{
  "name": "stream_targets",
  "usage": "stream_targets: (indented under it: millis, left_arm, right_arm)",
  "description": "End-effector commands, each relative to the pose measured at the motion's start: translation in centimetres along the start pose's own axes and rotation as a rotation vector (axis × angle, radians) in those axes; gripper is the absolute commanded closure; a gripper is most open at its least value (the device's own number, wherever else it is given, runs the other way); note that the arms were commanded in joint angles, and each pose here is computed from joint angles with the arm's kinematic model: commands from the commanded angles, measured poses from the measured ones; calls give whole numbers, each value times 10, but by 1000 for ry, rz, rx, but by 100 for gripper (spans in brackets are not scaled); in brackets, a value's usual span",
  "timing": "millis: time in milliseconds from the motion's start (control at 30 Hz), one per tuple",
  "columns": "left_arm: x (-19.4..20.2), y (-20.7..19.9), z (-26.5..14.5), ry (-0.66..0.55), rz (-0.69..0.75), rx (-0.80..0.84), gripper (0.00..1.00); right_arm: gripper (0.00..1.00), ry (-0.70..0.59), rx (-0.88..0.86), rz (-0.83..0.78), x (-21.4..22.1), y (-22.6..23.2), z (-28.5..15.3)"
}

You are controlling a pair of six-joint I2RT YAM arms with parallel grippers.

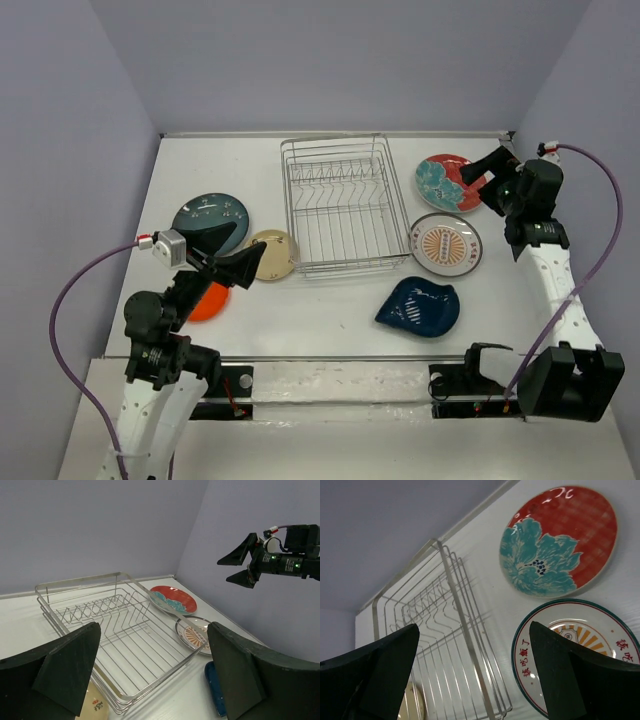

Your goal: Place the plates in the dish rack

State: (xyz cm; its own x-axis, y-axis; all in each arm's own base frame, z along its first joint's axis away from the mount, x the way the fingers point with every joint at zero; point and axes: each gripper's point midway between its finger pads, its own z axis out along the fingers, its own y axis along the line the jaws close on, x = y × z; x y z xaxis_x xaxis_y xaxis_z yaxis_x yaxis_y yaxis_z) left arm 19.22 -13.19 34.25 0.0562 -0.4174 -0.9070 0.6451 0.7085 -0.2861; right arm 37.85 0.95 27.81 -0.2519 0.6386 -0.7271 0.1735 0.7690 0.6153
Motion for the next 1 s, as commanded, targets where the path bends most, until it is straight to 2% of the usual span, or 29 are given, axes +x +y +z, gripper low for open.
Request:
stream_targets:
  millis: [0,100,233,433,533,600,667,833,967]
  left_arm:
    - [-19,-9,2,-40,21,14,1]
    - [-13,-10,4,-19,1,16,1]
    - [-1,16,5,47,-11,-138,1]
    - [5,31,3,64,3,-216,1]
    - [5,37,0,63,10,-249,1]
    - [6,36,0,68,9,-246,1]
    - [6,35,0,69,9,-243,1]
    - [4,33,0,63,11,-232,1]
    - [3,31,0,61,15,-223,1]
  right_arm:
    - [6,-100,-5,141,-38,-19,19]
    - [11,-89,55,232,-38,-58,38]
    - [15,-139,124,275,-43,-94,56]
    - [21,-161,212,286,-40,-144,84]
    - [27,-95,190,328,-29,-170,102]
    - [27,-38,196,360,-11,-188,117]
    - [28,-1,150,370,-3,-186,126]
    - [32,97,166,429,35,-209,145]
    - [43,176,96,484,56,-209,159]
